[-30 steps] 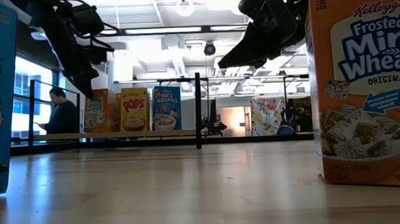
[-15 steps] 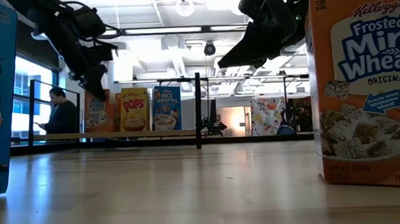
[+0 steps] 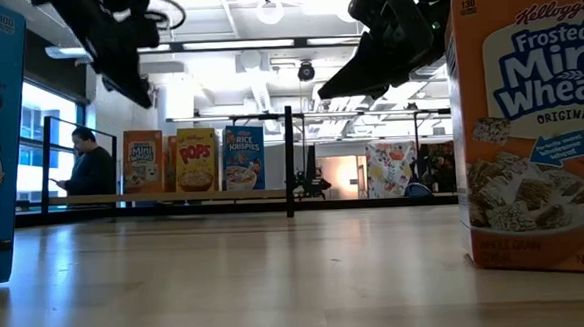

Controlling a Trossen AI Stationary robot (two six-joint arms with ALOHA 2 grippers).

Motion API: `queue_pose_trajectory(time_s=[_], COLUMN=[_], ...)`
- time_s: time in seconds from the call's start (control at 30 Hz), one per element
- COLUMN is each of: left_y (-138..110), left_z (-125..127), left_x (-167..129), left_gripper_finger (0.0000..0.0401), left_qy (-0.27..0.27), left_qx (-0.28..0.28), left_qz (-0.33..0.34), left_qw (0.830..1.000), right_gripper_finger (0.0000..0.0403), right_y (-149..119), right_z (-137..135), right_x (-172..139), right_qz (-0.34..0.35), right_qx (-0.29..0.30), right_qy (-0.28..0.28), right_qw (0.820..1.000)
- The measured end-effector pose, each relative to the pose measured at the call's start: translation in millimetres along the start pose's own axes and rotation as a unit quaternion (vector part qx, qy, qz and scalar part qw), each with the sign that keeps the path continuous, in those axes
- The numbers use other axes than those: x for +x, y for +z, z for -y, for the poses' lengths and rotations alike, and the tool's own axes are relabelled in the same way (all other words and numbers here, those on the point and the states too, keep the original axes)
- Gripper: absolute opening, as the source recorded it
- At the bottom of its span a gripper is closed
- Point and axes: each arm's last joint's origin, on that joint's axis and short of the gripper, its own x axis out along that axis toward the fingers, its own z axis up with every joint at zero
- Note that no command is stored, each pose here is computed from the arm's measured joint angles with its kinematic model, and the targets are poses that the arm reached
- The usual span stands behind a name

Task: Stack cereal on shelf
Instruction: Put the yellow cereal box on the shelf aligned with the other yellow cereal box

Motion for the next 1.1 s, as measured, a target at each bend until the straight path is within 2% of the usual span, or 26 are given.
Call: queue_pose_trajectory(time_s=[0.13, 0.33, 0.5, 0.67, 0.83, 1.1], left_y=[-4, -13, -20, -30, -40, -58], left_z=[32, 73, 100, 129, 154, 183], left_x=[-9, -19, -30, -33, -27, -12], left_gripper_finger=[0.0032, 0.0116, 0.0187, 0.0234, 0.0259, 0.0267], left_qy=[-0.058, -0.099, -0.077, -0.063, -0.027, 0.016], left_qx=[0.031, 0.012, -0.011, 0.014, 0.046, 0.114], left_qz=[-0.061, -0.164, -0.219, -0.245, -0.257, -0.310], left_qw=[0.996, 0.981, 0.973, 0.967, 0.965, 0.944], right_gripper_finger=[0.0016, 0.0016, 0.0016, 0.0016, 0.0016, 0.0016], right_y=[0, 0, 0, 0, 0, 0], right_z=[0, 0, 0, 0, 0, 0], right_x=[0, 0, 0, 0, 0, 0], right_qz=[0.000, 0.000, 0.000, 0.000, 0.000, -0.001], right_qx=[-0.004, -0.009, -0.011, -0.013, -0.013, -0.013], right_qy=[0.000, 0.000, 0.000, 0.000, 0.004, 0.006], right_qw=[1.000, 1.000, 1.000, 1.000, 1.000, 1.000])
